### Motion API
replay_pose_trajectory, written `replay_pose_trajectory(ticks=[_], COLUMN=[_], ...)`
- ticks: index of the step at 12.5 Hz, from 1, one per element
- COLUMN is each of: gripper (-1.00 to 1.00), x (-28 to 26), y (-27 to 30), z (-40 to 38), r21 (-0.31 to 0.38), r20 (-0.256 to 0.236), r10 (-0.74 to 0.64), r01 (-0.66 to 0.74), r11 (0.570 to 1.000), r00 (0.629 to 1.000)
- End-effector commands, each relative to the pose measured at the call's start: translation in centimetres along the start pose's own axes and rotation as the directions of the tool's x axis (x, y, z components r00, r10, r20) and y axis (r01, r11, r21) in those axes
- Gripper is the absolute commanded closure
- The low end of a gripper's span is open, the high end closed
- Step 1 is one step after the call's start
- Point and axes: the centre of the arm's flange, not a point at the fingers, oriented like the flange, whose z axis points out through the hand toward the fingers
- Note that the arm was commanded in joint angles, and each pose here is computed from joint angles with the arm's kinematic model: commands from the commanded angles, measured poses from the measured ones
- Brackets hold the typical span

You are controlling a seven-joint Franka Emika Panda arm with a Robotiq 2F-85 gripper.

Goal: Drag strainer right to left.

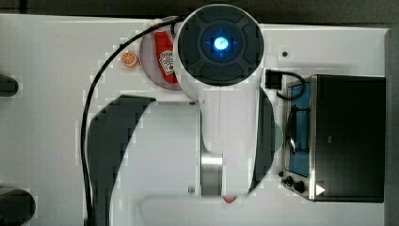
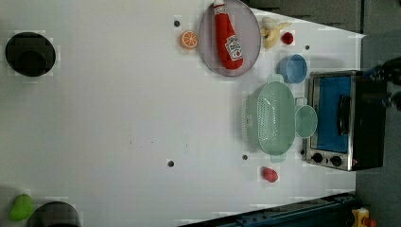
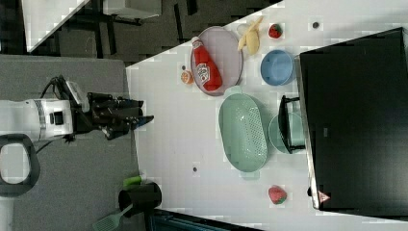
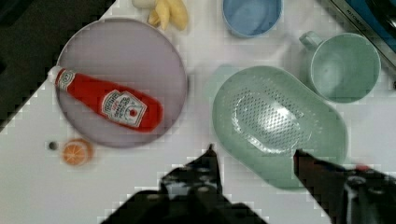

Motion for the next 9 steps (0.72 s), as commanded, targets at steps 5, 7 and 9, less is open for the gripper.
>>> replay_pose_trajectory(ticks=[5, 7, 9], gripper=[-1.00, -1.00, -1.00], x=[-6.5, -6.8, -6.6], y=[12.8, 12.3, 11.5], z=[-7.1, -3.6, 0.4], r21=[-0.027, -0.071, -0.075], r20=[0.033, 0.066, 0.067], r10=[0.099, 0.093, 0.086], r01=[-0.098, -0.088, -0.081], r11=[0.995, 0.994, 0.994], r00=[0.995, 0.993, 0.994])
